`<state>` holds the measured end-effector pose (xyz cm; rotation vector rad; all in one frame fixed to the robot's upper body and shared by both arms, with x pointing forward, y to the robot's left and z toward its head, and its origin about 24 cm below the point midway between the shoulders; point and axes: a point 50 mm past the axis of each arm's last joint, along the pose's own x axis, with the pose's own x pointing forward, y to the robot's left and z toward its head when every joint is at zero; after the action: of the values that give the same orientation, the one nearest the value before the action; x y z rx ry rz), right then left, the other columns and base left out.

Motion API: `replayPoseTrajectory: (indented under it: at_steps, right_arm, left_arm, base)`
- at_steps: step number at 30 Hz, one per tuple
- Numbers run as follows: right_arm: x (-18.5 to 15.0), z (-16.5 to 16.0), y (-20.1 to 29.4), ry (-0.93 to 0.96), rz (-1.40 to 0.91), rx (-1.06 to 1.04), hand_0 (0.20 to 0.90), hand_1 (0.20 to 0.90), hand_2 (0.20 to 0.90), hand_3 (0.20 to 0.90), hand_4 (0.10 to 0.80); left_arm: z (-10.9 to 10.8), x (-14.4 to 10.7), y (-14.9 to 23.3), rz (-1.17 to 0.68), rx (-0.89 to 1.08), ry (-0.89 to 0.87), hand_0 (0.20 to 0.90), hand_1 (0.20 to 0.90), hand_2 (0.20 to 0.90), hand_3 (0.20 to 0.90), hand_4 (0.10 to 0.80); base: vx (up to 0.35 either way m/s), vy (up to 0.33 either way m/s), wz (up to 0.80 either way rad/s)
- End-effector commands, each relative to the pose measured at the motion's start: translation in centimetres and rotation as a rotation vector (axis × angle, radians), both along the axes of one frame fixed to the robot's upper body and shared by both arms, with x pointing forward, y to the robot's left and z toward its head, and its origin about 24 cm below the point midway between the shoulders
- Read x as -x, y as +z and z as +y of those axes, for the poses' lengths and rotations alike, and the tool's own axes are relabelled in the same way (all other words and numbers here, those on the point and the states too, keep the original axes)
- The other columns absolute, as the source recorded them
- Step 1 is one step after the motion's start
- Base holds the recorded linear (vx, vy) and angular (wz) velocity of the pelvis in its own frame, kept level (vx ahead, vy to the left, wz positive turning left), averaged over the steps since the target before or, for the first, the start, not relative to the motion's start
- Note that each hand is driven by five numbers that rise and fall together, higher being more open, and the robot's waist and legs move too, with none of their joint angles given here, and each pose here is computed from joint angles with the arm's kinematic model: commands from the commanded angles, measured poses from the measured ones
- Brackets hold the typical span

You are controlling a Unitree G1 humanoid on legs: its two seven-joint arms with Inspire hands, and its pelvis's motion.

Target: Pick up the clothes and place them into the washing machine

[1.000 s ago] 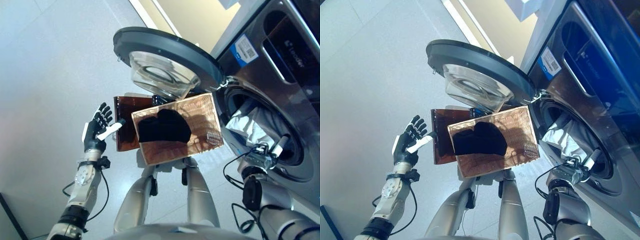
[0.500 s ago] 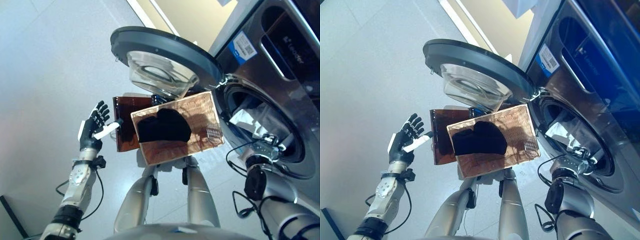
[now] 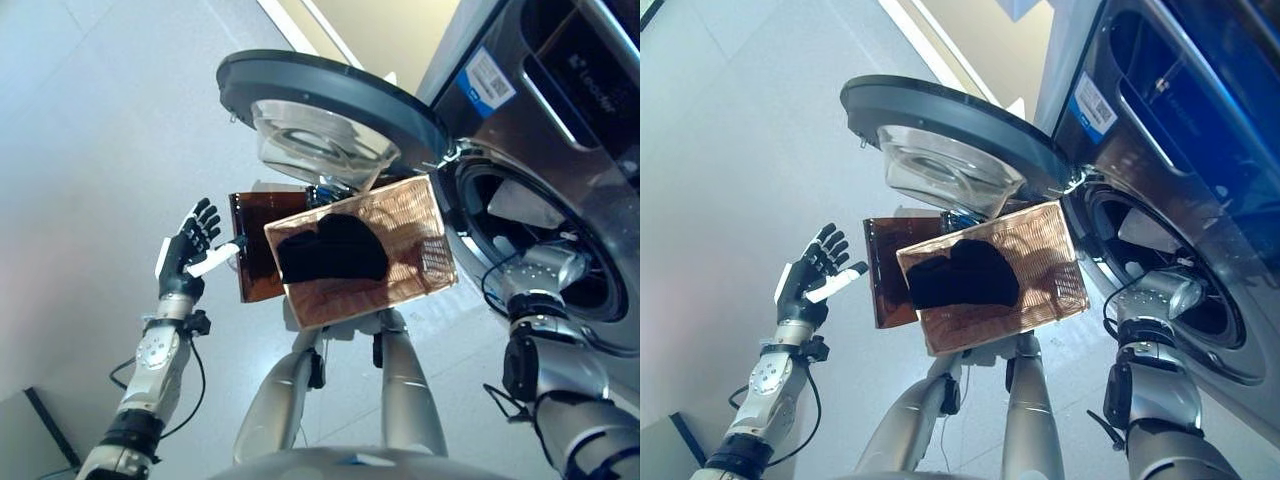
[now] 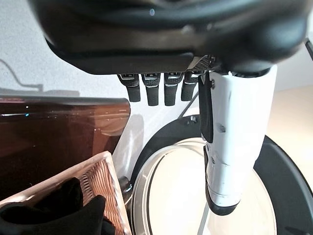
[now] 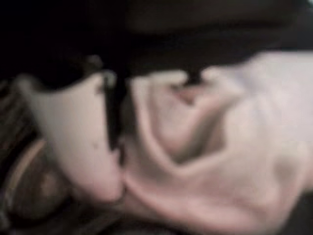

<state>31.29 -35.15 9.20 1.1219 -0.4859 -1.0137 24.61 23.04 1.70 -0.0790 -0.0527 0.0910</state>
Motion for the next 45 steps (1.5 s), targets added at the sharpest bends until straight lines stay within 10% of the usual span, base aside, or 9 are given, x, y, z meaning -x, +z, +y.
replayPoseTrajectory:
  at_steps: [1, 32, 34, 35, 45]
  right_arm:
    - [1.0, -1.5, 4.0, -0.046, -0.086, 0.279, 0.2, 0.2, 0.2, 0.2, 0.3]
    - [1.8, -1.7, 0.9, -0.293, -0.127, -0.119, 0.2, 0.2, 0.2, 0.2, 0.3]
    - [1.7, -1.4, 0.9, -0.284, -0.135, -0.112, 0.516, 0.516, 0.516, 0.516, 0.525]
    - [1.7, -1.3, 1.0, -0.278, -0.138, -0.106, 0.9, 0.9, 0.9, 0.9, 0.8]
    - [0.6, -0.5, 1.6, -0.09, 0.05, 0.149, 0.9, 0.9, 0.9, 0.9, 0.8]
  left_arm:
    - [1.6, 1.6, 1.7, -0.135, -0.007, 0.066, 0.9, 0.9, 0.9, 0.9, 0.8]
    - [1.1, 1.2, 2.3, -0.159, -0.001, 0.064, 0.9, 0.9, 0.9, 0.9, 0.8]
    - [1.1, 1.2, 2.3, -0.159, 0.0, 0.062, 0.9, 0.9, 0.9, 0.9, 0.8]
    - [1.1, 1.2, 2.3, -0.158, -0.001, 0.063, 0.9, 0.9, 0.9, 0.9, 0.8]
    - [1.8, 1.4, 2.5, -0.167, -0.017, 0.086, 0.9, 0.9, 0.9, 0.9, 0.8]
  base:
    - [0.0, 0.0, 0.0]
    - [0.007, 0.006, -0.01]
    - [0.013, 0.004, -0.02]
    - [-0.008, 0.016, -0.04]
    - [-0.001, 0.001, 0.0]
